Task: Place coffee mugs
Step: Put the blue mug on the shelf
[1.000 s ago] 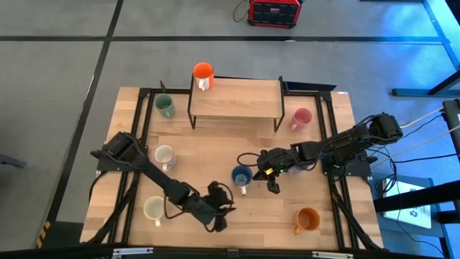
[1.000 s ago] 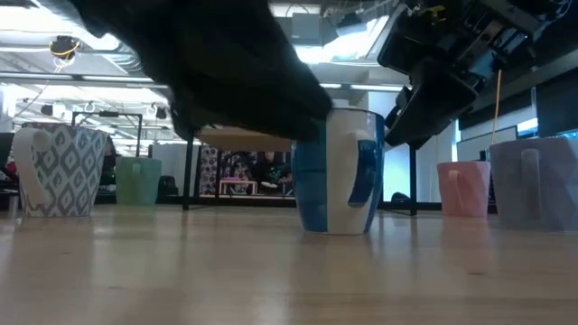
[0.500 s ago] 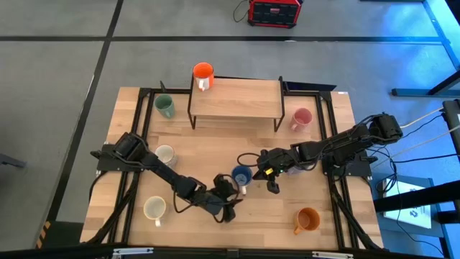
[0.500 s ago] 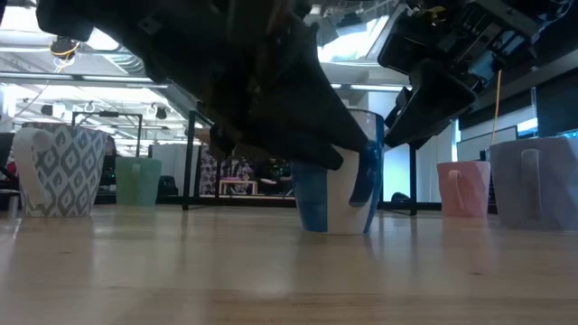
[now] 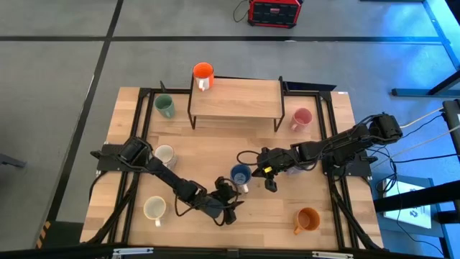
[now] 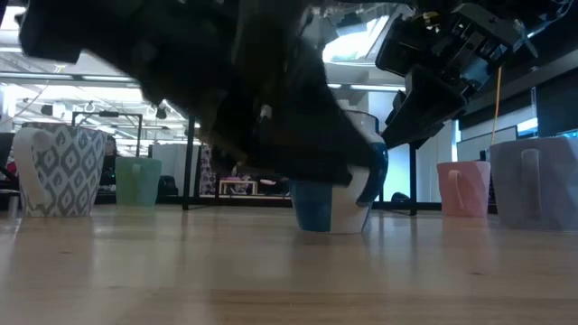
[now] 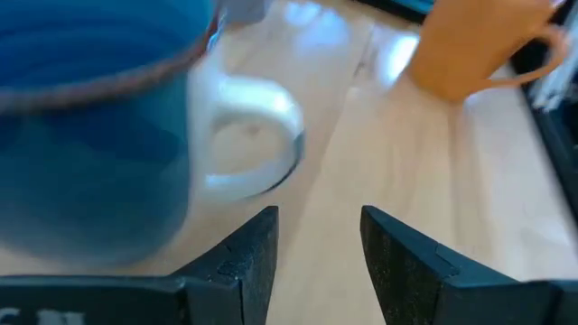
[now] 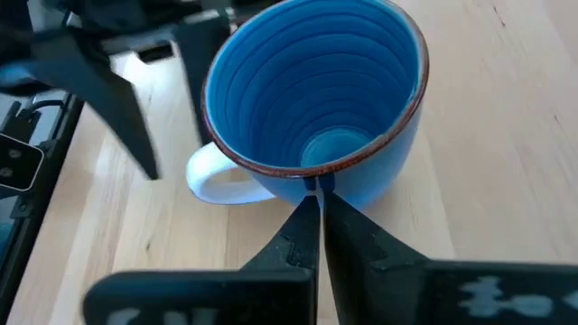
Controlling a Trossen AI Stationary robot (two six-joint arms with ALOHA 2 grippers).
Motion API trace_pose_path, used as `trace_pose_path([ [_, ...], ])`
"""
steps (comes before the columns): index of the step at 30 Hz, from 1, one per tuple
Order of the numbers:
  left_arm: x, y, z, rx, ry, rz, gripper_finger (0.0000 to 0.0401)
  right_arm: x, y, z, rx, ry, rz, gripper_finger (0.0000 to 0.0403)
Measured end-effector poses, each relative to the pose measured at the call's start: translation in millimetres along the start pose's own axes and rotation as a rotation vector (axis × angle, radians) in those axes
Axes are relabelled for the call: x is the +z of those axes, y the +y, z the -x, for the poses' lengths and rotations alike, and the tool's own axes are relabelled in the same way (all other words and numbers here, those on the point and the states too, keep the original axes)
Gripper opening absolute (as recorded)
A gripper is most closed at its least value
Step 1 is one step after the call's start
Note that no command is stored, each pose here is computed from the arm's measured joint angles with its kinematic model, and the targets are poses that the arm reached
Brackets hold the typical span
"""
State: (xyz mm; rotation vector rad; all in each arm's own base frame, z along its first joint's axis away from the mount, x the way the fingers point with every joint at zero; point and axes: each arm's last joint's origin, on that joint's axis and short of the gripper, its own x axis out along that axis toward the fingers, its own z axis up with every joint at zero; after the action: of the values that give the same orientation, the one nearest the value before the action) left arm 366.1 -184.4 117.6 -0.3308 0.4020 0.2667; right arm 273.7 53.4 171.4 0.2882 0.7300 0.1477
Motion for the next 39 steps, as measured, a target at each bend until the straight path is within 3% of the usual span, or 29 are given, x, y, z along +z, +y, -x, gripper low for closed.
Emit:
trace_pose_path([
  [8,5.0,8.5,-7.1,0.067,-0.047,-0.003,0.0153,-1.0,2.5,-0.2,0.043,0.017,-0.032,0.0007],
  [13,9.4,8.2,-4.6,0.088,-0.065,-0.036,0.0153,-7.3,18.8,-1.3,0.073,0.034,-0.013,0.0007],
  [21,10.1,8.1,-4.4,0.086,-0.066,-0.034,0.0153,-9.3,29.5,-5.2,-0.044,-0.054,-0.028,0.0007],
  [31,10.6,7.4,-4.2,0.077,-0.067,-0.034,0.0153,-27.4,42.3,-32.7,0.016,-0.019,-0.041,0.0007],
  [39,10.9,7.3,-4.0,0.076,-0.067,-0.037,0.0153,-12.9,47.3,-35.6,-0.024,-0.100,-0.045,0.0007],
])
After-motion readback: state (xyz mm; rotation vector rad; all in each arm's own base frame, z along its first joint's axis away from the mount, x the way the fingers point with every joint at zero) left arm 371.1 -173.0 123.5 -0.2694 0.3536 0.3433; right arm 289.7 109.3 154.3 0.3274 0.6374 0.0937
